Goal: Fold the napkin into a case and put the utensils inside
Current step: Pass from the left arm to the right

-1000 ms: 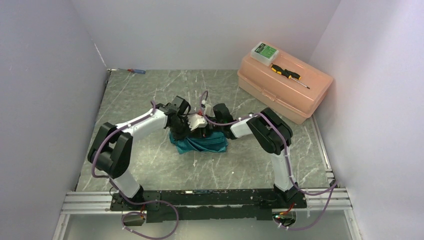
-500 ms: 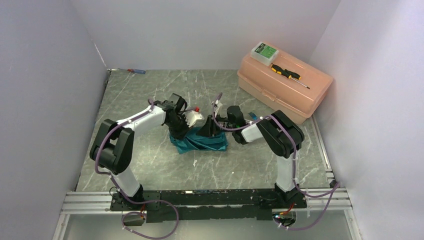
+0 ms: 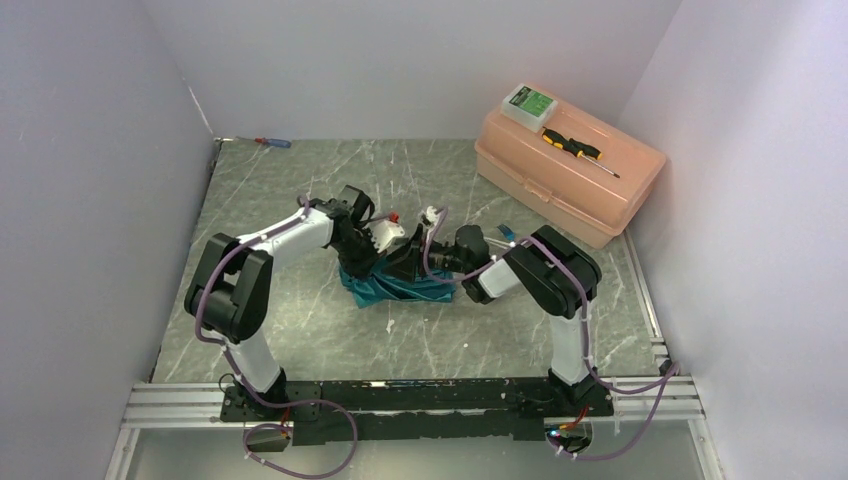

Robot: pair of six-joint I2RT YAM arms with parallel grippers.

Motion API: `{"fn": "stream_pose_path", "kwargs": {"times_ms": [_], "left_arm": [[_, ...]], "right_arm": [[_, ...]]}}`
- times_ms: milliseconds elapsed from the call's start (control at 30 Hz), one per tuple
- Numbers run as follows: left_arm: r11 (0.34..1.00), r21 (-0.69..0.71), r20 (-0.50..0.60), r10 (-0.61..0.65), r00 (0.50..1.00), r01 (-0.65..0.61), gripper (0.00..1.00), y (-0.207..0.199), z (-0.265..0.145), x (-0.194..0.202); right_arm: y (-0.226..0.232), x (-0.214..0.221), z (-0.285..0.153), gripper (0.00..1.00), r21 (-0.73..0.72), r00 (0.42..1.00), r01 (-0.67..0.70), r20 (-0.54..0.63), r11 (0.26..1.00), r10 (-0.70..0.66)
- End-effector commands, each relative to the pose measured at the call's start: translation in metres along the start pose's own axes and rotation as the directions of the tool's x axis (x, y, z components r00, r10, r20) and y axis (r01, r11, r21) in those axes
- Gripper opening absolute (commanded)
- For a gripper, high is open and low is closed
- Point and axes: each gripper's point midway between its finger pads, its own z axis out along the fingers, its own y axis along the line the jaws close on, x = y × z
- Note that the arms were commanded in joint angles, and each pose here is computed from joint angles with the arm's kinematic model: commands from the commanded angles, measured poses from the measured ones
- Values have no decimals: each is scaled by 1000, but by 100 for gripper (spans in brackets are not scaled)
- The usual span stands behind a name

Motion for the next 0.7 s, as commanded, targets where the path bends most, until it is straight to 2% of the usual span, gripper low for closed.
{"fn": "stream_pose_path", "kwargs": {"times_ms": [0,333,667], "left_arm": [[999,26,35,-20,999,19,3,2,-4,-13],[999,27,42,-30,999,29,3,5,-6,-17],[999,28,45,-37,998,36,5,6,-8,-20]], "right_arm": [[5,-9,8,54,34,982,187,17,982,-187],[11,9,16,53,-2,977,212,-30,977,-212],[6,25,29,45,49,958,277,-89,960,-272]]}}
